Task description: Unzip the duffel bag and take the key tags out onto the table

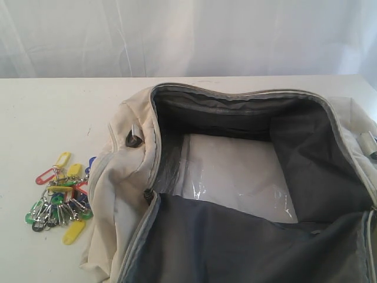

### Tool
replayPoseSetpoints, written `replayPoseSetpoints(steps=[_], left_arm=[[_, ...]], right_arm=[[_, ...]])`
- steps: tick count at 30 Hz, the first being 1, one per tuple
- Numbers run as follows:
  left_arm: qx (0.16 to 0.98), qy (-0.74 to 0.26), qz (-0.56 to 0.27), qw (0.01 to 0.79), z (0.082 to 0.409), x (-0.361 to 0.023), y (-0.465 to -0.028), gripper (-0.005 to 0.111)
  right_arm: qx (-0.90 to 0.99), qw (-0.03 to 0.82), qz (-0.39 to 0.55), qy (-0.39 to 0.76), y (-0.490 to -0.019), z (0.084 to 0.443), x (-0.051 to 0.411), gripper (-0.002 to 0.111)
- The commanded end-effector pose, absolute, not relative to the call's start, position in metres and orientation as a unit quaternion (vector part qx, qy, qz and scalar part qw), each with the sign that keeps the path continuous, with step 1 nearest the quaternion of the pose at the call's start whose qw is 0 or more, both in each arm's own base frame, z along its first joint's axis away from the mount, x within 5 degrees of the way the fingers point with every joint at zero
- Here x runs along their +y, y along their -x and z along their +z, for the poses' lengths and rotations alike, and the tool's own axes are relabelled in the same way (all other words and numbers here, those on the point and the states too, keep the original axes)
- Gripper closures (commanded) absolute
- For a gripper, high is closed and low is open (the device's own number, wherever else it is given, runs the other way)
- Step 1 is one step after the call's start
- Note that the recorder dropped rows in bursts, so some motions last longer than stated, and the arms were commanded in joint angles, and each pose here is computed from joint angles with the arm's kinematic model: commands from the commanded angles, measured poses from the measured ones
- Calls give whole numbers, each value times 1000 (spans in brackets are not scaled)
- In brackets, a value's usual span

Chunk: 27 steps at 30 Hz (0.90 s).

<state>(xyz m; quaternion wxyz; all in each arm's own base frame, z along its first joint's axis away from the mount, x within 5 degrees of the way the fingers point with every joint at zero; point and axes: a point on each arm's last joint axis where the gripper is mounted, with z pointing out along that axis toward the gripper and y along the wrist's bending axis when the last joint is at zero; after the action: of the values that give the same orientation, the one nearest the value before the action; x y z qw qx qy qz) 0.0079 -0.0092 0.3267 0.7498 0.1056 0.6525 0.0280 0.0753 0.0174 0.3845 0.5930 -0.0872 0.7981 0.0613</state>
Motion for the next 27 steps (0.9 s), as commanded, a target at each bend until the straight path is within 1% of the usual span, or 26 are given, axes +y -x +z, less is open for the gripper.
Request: replayPoseSetpoints(steps=[1,5,7,8,9,10,12,15,20,22,23,24,27], left_arm=[[638,-56,7,768,287,-6,-34,107],[667,-36,12,744,233,-3,-52,107],[692,-33,15,721,202,-2,-57,107],[733,-61,12,678,191,-5,-57,107],[754,-94,26,649,184,-7,-56,107],[775,-108,21,622,178,-9,-55,107],[804,-129,17,581,169,-10,-52,107],[804,-111,4,584,170,-11,-52,107],[810,-53,-38,582,170,-11,-52,107],[810,-59,-19,583,169,-8,-52,107],[811,-71,12,581,169,-5,-52,107],[811,-76,22,579,169,-4,-52,107],[812,-76,26,579,169,-4,-52,107]], right_arm=[[796,595,66,85,-75,385,18,108],[796,595,66,85,-75,385,18,108],[796,595,66,85,-75,385,18,108],[796,595,66,85,-75,385,18,108],[796,595,66,85,-75,385,18,108],[797,595,66,85,-75,385,18,108],[796,596,66,85,-75,385,18,108],[795,596,66,85,-75,385,18,108],[796,595,66,85,-75,385,18,108],[796,595,66,85,-75,385,18,108],[796,595,66,85,-75,385,18,108],[796,595,66,85,-75,385,18,108],[796,595,66,85,-75,385,18,108]])
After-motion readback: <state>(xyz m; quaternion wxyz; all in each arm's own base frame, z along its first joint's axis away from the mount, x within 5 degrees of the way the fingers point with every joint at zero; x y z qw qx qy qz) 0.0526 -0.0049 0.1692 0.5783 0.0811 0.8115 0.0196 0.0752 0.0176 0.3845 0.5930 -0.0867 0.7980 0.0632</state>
